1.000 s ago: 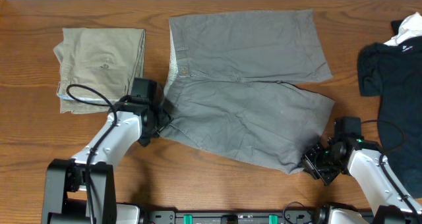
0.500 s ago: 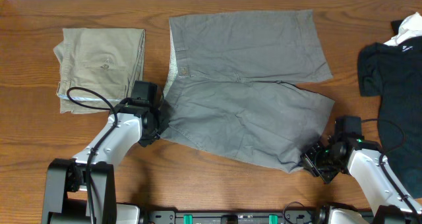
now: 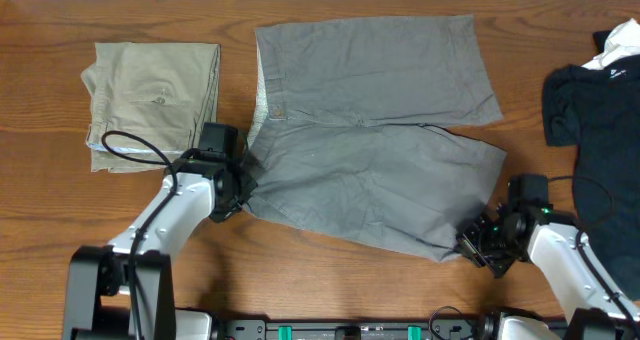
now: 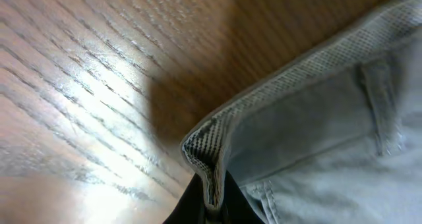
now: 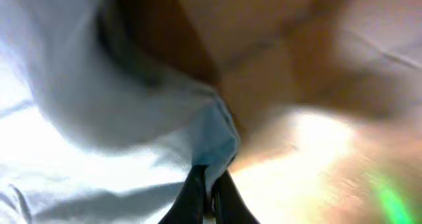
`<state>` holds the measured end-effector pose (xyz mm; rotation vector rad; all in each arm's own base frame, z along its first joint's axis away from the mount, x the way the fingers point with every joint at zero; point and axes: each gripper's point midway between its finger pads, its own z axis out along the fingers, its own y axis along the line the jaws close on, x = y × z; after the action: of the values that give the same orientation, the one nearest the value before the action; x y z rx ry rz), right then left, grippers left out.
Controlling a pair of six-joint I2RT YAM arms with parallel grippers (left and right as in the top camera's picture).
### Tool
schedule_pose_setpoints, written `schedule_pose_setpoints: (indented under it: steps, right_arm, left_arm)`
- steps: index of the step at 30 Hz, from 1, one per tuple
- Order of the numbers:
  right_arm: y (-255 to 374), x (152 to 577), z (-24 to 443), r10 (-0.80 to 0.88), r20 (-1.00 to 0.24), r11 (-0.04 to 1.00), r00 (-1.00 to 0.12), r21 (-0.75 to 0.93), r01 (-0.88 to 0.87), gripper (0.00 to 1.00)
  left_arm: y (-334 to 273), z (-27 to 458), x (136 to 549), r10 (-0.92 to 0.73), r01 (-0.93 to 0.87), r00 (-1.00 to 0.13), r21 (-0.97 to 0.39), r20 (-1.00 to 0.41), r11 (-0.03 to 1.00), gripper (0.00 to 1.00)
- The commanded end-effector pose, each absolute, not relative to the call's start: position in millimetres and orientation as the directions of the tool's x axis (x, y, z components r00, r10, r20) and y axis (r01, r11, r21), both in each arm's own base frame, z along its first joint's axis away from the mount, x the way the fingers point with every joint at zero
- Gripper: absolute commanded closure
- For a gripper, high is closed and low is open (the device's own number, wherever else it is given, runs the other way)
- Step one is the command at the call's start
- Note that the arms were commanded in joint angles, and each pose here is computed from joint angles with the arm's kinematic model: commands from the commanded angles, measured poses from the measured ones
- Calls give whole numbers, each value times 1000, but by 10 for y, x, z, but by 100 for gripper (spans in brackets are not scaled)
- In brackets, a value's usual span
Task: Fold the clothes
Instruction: 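Lift the near edge with both grippers and fold it toward the far edge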
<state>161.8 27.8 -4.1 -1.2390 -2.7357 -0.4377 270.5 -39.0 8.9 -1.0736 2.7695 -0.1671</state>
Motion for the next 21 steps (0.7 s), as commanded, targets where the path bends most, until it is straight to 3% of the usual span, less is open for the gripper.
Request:
schedule_pose_setpoints:
  steps: [1, 21]
  right_arm:
    - [141, 1789, 125, 671, 138, 702, -728, 197, 685, 99]
    - [39, 2438, 1327, 520, -51, 827, -853, 280, 487, 99]
  left_arm:
    - [-380, 377, 2823, -600, -568, -776, -198, -194, 799, 94]
    - [-307, 1095, 2256, -572, -528, -784, -227, -241, 819, 94]
